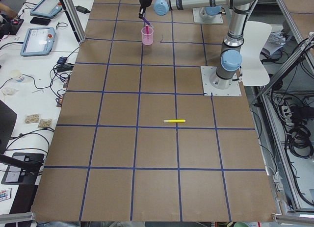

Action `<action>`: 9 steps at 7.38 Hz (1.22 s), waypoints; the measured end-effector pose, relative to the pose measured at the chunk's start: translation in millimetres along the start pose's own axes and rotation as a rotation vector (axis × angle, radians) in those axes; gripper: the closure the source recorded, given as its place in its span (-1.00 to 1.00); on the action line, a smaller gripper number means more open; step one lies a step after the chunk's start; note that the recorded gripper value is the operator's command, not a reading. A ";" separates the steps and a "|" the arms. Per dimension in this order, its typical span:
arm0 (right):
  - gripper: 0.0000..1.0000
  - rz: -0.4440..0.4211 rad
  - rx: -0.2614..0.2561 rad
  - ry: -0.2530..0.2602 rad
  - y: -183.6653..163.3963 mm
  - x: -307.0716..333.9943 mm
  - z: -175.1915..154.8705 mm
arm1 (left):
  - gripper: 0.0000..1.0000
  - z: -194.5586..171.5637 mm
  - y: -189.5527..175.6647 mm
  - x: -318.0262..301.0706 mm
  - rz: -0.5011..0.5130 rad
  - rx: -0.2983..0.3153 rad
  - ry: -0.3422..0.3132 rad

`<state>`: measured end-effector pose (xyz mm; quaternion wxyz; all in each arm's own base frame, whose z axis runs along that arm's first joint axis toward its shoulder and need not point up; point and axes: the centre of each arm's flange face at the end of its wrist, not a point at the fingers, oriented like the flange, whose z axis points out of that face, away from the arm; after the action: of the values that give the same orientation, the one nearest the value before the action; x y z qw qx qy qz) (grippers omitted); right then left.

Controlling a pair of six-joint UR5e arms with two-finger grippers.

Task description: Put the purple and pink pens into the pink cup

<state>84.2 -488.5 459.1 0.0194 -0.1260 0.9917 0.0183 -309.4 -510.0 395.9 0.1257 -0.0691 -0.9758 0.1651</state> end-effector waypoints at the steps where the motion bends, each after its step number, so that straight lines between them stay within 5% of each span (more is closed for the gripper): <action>1: -1.00 0.061 0.027 0.008 15.0 -4.3 4.1 | 1.00 11.9 -4.3 5.7 -0.037 0.019 0.024; 5: -1.00 0.332 0.019 0.018 26.3 -10.0 -23.5 | 1.00 46.1 -3.6 9.3 -0.062 0.017 0.042; 9: -1.00 0.336 -0.002 0.017 16.7 -41.9 -25.2 | 1.00 64.0 13.5 -0.1 -0.030 -0.024 0.027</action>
<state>119.6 -462.9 486.6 0.0073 0.0415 0.9989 0.0213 -325.2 -516.9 332.8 0.1404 -0.0583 -0.9769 0.1504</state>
